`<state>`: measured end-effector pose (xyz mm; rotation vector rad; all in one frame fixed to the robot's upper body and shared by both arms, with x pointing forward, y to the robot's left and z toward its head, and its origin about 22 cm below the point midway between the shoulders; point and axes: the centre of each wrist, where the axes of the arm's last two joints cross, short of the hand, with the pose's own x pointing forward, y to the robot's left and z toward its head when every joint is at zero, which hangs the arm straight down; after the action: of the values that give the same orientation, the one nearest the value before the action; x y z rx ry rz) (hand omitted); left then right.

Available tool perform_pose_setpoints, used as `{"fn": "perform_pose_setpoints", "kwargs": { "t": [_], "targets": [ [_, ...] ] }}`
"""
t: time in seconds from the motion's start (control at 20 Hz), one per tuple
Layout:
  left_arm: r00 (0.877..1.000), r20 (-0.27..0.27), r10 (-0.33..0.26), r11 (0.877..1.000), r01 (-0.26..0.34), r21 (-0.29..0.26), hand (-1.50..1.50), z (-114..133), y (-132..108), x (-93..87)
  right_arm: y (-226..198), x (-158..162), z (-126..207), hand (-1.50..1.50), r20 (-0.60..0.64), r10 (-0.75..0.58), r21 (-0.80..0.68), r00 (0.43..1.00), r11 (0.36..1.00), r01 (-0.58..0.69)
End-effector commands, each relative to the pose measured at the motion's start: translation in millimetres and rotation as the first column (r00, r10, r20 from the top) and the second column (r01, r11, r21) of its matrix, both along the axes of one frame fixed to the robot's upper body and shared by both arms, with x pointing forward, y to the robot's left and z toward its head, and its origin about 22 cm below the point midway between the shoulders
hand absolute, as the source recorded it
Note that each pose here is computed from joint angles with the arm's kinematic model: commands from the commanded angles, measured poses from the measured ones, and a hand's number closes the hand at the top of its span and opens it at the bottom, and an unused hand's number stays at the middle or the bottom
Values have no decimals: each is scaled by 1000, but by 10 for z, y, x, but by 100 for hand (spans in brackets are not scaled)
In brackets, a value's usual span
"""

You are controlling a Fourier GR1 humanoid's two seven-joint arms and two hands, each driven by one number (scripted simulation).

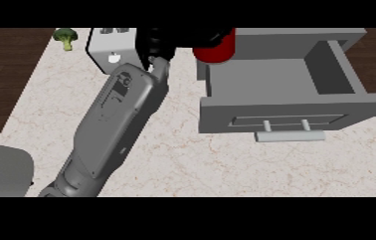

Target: Pick up the can, place it into the drawer and close the drawer

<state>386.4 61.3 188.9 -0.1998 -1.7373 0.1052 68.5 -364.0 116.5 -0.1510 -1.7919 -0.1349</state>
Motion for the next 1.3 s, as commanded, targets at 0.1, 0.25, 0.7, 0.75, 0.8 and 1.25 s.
{"fn": "perform_pose_setpoints", "kwargs": {
  "t": [0.1,0.25,0.7,0.75,0.8,1.25],
  "targets": [
    [1000,16,-10,1000,10,-2,150,165,-205,168,46,53,56,-150,4,-5,6,1000,1000,5],
    [1000,-8,2,1000,-2,18,150,312,-405,118,66,10,-39,-150,-6,6,13,1000,1000,-5],
    [999,-22,-42,998,42,38,150,178,-565,200,78,-12,109,-150,-5,-2,3,1000,1000,2],
    [1000,-22,-11,999,12,35,150,403,-679,256,12,110,137,-150,22,18,-3,1000,1000,-17],
    [999,-28,-27,999,28,43,150,286,-656,256,58,133,33,-150,7,15,14,1000,1000,-15],
    [998,-63,20,996,-14,91,150,87,-719,307,129,167,143,-150,12,15,14,1000,1000,-16]
  ]
}}
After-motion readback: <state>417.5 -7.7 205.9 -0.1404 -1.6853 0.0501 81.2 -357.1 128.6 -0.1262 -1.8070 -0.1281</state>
